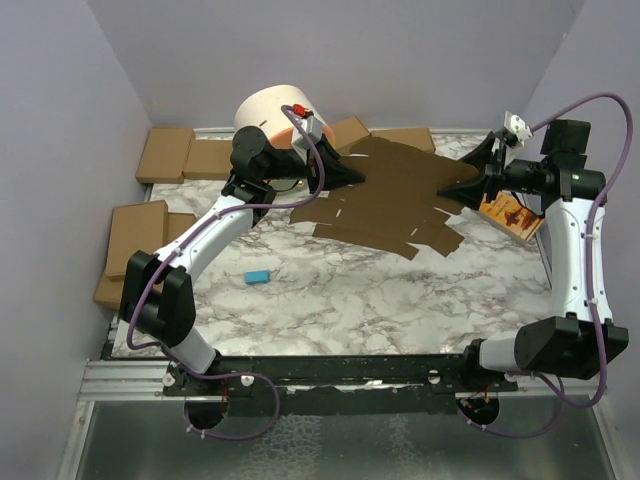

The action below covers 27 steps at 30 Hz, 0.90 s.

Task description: Fold the paper box

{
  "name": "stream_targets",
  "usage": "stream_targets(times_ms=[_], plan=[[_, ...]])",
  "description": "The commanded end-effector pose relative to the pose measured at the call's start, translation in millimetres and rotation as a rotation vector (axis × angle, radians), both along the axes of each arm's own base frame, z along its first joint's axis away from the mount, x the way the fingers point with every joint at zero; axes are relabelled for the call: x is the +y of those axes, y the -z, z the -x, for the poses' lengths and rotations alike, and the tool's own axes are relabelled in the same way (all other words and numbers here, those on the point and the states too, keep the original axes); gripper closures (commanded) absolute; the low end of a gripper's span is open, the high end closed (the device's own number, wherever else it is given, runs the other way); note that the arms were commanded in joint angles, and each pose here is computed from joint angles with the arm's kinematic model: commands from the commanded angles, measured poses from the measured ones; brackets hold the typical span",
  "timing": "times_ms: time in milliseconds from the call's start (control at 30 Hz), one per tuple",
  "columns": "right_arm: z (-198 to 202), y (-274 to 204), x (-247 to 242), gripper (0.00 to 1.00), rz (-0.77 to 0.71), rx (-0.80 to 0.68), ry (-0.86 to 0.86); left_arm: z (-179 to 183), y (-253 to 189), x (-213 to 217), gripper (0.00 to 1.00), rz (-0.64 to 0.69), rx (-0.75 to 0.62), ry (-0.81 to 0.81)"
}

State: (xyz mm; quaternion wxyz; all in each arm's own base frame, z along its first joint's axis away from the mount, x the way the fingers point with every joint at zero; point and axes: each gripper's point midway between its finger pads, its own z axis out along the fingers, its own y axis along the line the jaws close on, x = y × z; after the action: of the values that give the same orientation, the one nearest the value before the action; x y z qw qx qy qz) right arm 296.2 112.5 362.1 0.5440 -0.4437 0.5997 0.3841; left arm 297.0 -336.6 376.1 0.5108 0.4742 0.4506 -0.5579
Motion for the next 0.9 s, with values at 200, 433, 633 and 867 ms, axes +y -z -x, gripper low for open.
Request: stream_targets(times_ms=[200, 433, 633, 867], plan=[[8.4, -8.9, 9.8, 0.64, -0.052, 0.000, -0.060, 7.5, -1.7, 0.1, 1.00, 0.005, -0.023, 0.044], [14.3, -9.4, 14.0, 0.98, -0.064, 0.000, -0.086, 7.4, -2.2, 0.1, 1.00, 0.007, -0.026, 0.043], [21.0, -18.8, 16.3, 0.99, -0.089, 0.017, -0.099, -18.9, -6.6, 17.7, 0.80, 0.039, 0.016, -0.092], [16.9, -32.2, 16.0, 0.99, -0.134, 0.142, -0.052, -62.5, 6.7, 114.9, 0.51, 0.193, 0.195, -0.504]])
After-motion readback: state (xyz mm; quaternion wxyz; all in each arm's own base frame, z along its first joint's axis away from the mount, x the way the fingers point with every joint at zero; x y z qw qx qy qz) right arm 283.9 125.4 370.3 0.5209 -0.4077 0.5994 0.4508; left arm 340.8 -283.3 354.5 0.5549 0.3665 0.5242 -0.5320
